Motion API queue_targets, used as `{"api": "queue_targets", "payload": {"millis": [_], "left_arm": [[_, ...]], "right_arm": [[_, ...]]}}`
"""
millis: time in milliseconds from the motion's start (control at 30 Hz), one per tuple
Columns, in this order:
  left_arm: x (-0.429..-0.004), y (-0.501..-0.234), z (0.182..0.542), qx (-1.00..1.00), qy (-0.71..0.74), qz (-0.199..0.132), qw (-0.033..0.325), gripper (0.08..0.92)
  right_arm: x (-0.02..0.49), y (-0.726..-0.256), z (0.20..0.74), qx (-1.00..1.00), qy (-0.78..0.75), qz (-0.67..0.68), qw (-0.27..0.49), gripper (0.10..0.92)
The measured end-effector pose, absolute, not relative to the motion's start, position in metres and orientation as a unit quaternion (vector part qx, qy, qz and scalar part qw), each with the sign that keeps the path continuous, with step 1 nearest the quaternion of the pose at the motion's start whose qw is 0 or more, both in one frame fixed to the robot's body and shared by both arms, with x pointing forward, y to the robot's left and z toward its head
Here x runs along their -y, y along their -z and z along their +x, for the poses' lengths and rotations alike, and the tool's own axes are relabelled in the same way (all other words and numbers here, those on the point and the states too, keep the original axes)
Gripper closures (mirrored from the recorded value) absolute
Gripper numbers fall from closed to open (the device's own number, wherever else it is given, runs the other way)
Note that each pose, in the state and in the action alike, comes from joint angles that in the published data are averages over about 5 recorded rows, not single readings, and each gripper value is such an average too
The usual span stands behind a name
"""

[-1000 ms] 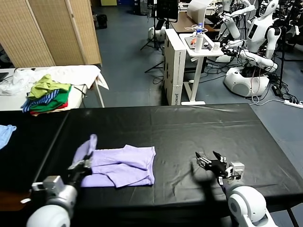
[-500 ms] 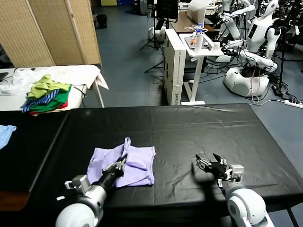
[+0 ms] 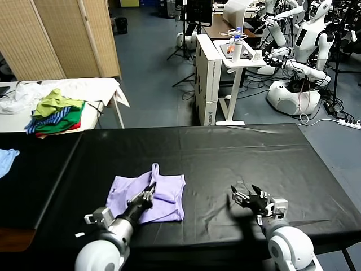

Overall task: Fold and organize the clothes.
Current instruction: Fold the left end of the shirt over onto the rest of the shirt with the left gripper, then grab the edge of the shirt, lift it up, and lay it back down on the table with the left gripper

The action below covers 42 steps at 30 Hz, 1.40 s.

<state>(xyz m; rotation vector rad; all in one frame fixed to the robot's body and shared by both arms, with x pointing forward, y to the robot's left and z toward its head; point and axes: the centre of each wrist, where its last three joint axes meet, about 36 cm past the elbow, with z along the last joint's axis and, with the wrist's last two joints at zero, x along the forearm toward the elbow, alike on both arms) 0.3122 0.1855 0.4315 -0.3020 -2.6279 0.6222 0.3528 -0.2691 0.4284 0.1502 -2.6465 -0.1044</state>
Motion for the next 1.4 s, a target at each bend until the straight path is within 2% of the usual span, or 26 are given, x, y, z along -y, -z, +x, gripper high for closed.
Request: {"api": "queue_targets", "payload": {"millis": [100,200,333,433,533,767,933,1167,1267,1400], "left_arm": [[-0.181,-0.428,0.312,0.946,-0.221,-0.108,0.208,0.774],[-0.176,-0.425,0.314,0.946,-0.227,-0.109,0.205,0.627],[-0.166,-0.425,0.316,0.936,-0.261,-0.114,0.205,0.361],[-0.16,-0.427,0.314,0.93,-0.283,-0.119,0.203,0.193],[-0.163,-0.43,0.314,0.938,-0.268,-0.115,0.187,0.108],[-0.195,-0.423,0.317,0.972,-0.163,-0.072,0.151,0.093],[-0.219,-0.422,0.313,0.982,-0.11,-0.042,0.145,0.092],[-0.231,-0.42,0.307,0.986,-0.085,-0.017,0.143,0.093],[-0.232,-0.418,0.305,0.986,-0.082,-0.01,0.144,0.092],[-0.233,-0.416,0.303,0.986,-0.081,-0.002,0.145,0.092]], "right_arm": [[0.268,-0.427,0.353,0.967,0.036,0.065,0.242,0.115],[0.265,-0.425,0.352,0.966,0.03,0.079,0.243,0.115],[0.261,-0.425,0.353,0.964,0.025,0.105,0.242,0.115],[0.255,-0.429,0.355,0.962,0.028,0.131,0.238,0.115],[0.246,-0.435,0.356,0.958,0.032,0.165,0.233,0.115],[0.209,-0.44,0.36,0.944,0.021,0.24,0.224,0.115],[0.179,-0.437,0.364,0.934,0.015,0.281,0.221,0.115],[0.146,-0.434,0.372,0.922,0.007,0.319,0.217,0.116],[0.136,-0.432,0.375,0.919,0.003,0.33,0.217,0.166],[0.127,-0.427,0.377,0.915,-0.002,0.338,0.22,0.338]]}}
